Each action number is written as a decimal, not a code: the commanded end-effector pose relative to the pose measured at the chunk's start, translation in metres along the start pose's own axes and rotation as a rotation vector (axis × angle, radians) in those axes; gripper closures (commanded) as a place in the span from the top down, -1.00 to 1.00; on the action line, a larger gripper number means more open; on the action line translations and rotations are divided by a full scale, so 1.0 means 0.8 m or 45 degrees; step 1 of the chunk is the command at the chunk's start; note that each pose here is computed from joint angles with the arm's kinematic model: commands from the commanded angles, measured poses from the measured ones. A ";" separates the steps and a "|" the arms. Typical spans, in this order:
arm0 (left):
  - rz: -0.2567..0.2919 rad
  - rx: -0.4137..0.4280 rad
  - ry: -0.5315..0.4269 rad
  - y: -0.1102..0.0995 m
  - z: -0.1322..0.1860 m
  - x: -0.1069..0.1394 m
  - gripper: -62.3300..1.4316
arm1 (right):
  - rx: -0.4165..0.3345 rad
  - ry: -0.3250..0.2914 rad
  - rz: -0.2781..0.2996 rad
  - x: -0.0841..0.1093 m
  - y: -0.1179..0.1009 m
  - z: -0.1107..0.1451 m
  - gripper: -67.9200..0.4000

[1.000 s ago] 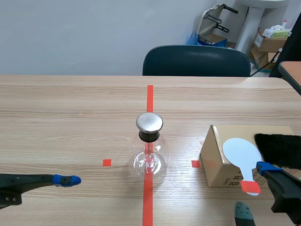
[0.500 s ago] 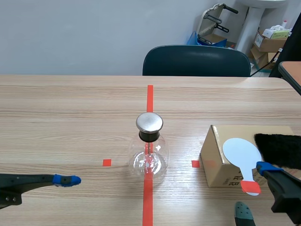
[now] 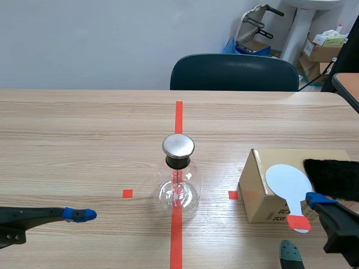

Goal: Do the electroscope experiment

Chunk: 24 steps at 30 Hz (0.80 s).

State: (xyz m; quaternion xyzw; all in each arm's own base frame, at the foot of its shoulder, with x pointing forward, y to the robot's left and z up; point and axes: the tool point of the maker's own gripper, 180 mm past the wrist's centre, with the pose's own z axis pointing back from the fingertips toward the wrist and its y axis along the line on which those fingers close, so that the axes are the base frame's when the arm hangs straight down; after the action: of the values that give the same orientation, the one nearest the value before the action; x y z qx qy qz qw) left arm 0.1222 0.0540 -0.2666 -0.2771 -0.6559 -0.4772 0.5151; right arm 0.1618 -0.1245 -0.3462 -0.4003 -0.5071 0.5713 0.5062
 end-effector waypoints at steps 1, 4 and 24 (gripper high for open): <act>-0.004 0.015 -0.044 0.005 -0.004 0.011 0.22 | -0.088 0.005 0.031 -0.004 -0.018 -0.002 1.00; 0.003 0.025 -0.041 0.007 -0.004 0.011 0.22 | -0.088 0.005 0.031 -0.004 -0.018 -0.002 1.00; 0.241 0.564 0.038 0.131 0.021 -0.011 0.22 | -0.080 0.010 -0.186 -0.002 -0.023 0.033 1.00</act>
State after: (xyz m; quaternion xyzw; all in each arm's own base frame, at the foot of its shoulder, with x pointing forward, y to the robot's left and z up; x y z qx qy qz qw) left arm 0.2041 0.1153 -0.2517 -0.2049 -0.6914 -0.2860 0.6310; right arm 0.1401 -0.1262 -0.3410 -0.3554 -0.5386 0.5256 0.5544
